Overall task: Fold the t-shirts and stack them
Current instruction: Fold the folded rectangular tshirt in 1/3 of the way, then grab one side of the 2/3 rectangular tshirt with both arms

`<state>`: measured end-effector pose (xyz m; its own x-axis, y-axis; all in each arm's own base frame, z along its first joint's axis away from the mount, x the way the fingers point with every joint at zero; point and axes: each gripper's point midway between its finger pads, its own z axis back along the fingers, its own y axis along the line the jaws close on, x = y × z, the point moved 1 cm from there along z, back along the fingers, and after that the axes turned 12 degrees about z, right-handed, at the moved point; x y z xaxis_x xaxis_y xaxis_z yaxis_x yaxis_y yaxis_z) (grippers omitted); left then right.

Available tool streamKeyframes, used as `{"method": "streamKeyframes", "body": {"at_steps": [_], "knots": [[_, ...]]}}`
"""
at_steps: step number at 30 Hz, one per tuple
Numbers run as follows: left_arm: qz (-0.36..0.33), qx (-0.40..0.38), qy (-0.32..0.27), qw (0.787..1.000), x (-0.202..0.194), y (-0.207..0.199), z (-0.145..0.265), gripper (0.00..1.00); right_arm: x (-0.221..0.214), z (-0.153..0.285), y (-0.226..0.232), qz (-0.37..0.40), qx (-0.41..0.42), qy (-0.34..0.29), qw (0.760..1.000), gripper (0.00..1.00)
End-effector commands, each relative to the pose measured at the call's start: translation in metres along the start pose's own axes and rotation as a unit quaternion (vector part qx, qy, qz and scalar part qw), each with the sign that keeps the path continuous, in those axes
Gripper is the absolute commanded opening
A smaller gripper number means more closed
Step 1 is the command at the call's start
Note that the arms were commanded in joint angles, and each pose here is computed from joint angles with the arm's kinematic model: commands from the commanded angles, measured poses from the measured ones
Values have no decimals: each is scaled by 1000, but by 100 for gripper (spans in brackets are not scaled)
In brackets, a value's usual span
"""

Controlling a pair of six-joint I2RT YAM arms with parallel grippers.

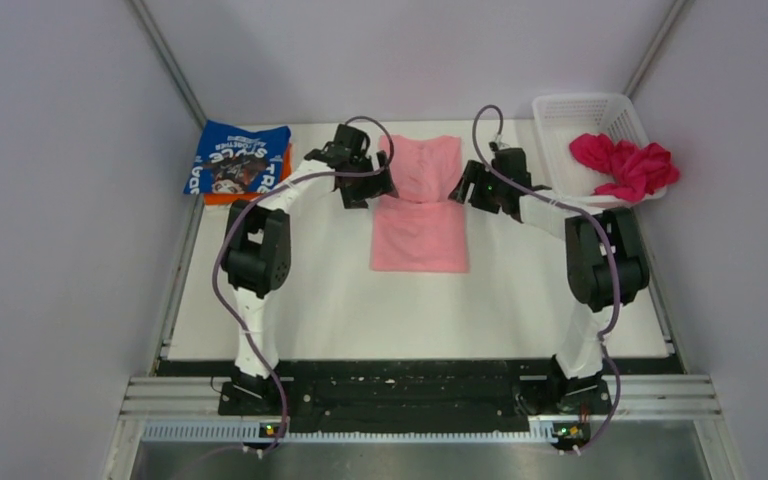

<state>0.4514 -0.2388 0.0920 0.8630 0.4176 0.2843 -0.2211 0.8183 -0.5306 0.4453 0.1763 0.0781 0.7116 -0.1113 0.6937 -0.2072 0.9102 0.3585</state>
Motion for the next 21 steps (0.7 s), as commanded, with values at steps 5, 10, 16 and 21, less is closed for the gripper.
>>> {"method": "streamKeyframes", "body": {"at_steps": [5,10,16,21], "knots": [[-25,-55,-46,997,18,-26,52,99,47,39,13,43,34,-79,995,99],[-6,-61,-3,998,-31,1,64,99,-8,63,9,0,33,-54,998,99],[9,-69,26,997,-84,35,71,99,-60,92,11,-49,47,-39,997,99],[41,-70,57,995,-107,49,55,93,-96,98,15,-51,53,-3,997,98]]}}
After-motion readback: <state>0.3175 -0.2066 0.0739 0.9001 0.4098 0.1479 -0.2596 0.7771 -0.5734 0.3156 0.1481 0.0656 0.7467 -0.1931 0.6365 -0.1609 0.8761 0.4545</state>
